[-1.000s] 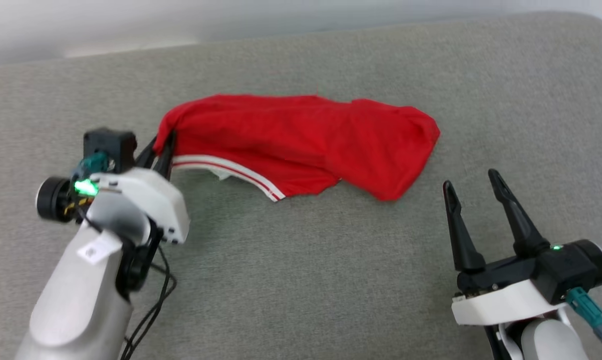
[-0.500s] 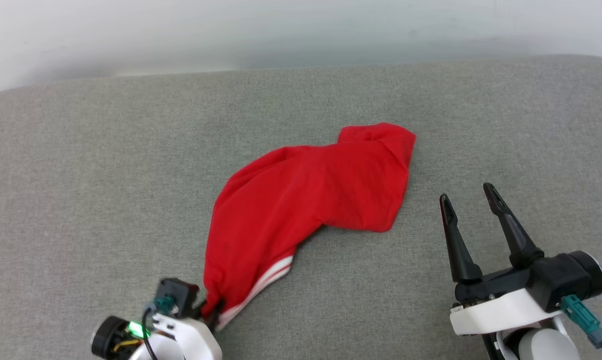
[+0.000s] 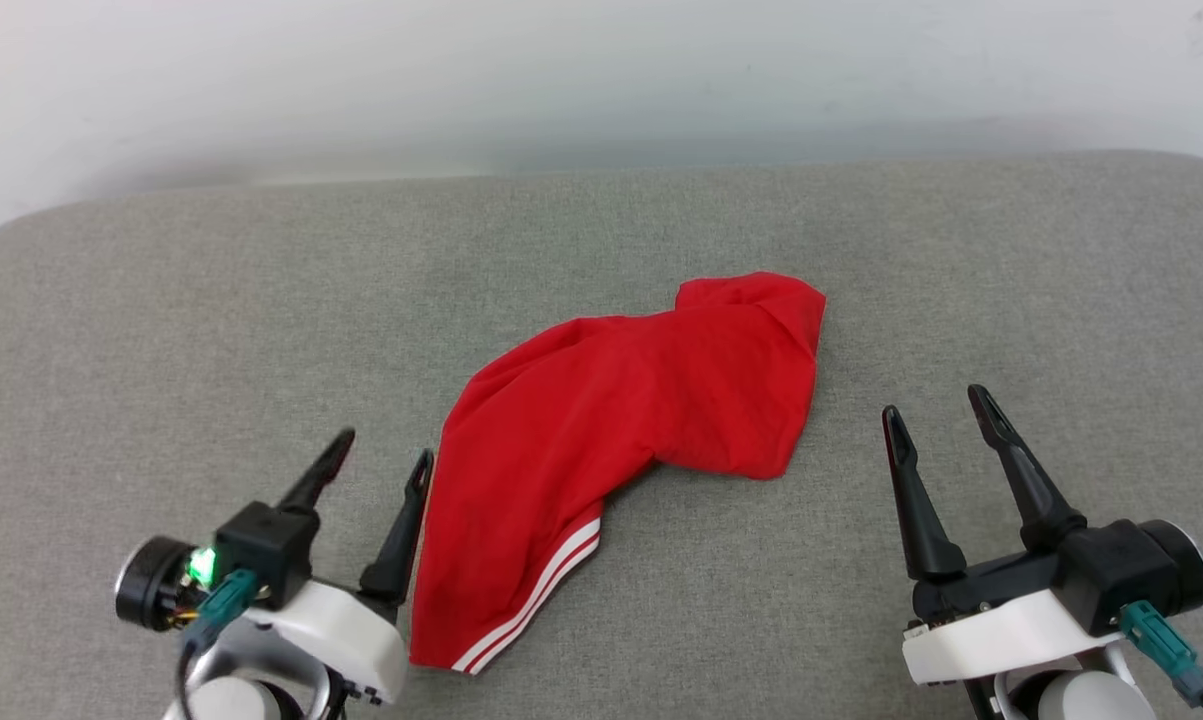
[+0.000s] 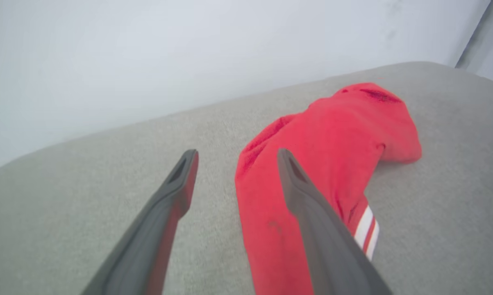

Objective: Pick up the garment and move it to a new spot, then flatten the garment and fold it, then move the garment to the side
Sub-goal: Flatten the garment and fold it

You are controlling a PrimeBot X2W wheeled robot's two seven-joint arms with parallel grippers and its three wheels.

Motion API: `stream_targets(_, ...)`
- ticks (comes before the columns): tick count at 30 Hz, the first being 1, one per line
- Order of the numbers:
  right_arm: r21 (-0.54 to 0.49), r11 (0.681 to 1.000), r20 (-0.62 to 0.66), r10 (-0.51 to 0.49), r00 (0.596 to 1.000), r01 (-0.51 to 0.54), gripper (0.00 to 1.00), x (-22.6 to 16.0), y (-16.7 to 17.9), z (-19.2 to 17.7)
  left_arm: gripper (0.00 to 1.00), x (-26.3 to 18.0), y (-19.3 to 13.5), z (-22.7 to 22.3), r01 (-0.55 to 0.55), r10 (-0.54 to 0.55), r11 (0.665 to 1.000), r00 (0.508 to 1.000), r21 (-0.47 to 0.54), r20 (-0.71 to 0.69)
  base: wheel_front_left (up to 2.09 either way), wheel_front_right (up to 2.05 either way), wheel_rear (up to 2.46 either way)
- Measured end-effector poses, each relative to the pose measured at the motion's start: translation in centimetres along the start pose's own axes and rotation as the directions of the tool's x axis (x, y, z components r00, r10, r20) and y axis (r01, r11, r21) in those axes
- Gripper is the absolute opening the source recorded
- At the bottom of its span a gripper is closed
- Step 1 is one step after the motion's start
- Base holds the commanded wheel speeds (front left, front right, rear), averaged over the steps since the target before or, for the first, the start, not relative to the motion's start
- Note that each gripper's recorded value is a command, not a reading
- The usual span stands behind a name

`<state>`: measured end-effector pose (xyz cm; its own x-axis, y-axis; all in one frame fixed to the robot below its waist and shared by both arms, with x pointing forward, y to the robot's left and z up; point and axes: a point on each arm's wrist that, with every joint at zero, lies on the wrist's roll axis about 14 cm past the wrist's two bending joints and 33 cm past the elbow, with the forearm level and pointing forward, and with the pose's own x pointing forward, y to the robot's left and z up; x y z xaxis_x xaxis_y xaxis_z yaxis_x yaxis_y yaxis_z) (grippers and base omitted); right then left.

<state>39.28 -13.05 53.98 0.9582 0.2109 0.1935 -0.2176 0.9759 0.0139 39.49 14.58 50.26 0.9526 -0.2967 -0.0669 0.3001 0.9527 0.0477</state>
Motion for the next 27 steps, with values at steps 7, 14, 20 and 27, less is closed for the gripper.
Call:
stream_targets(7,-0.010,1.000,0.009,-0.007,1.000,0.007,1.00,-0.5,-0.2,0.5,1.00,-0.5,1.1,4.7,-0.070,0.059,0.997,0.969,0.041,0.241,0.00,0.00,0.00)
stream_targets(14,-0.009,1.000,-0.061,-0.004,0.998,0.003,1.00,-0.3,-0.2,-1.7,1.00,-1.2,0.4,6.0,-0.083,0.062,0.995,0.953,0.060,0.298,0.00,0.00,0.00)
stream_targets(20,-0.012,0.996,-0.340,0.081,0.937,-0.091,1.00,1.7,-0.2,-5.7,1.00,-1.0,0.4,5.1,-0.089,0.072,0.995,0.958,0.048,0.276,0.00,0.00,0.00)
stream_targets(27,0.024,0.980,-0.685,0.158,0.711,-0.195,1.00,3.5,-0.2,-10.3,1.00,-0.6,0.8,3.9,-0.104,0.096,0.994,0.965,0.023,0.245,0.00,0.00,0.00)
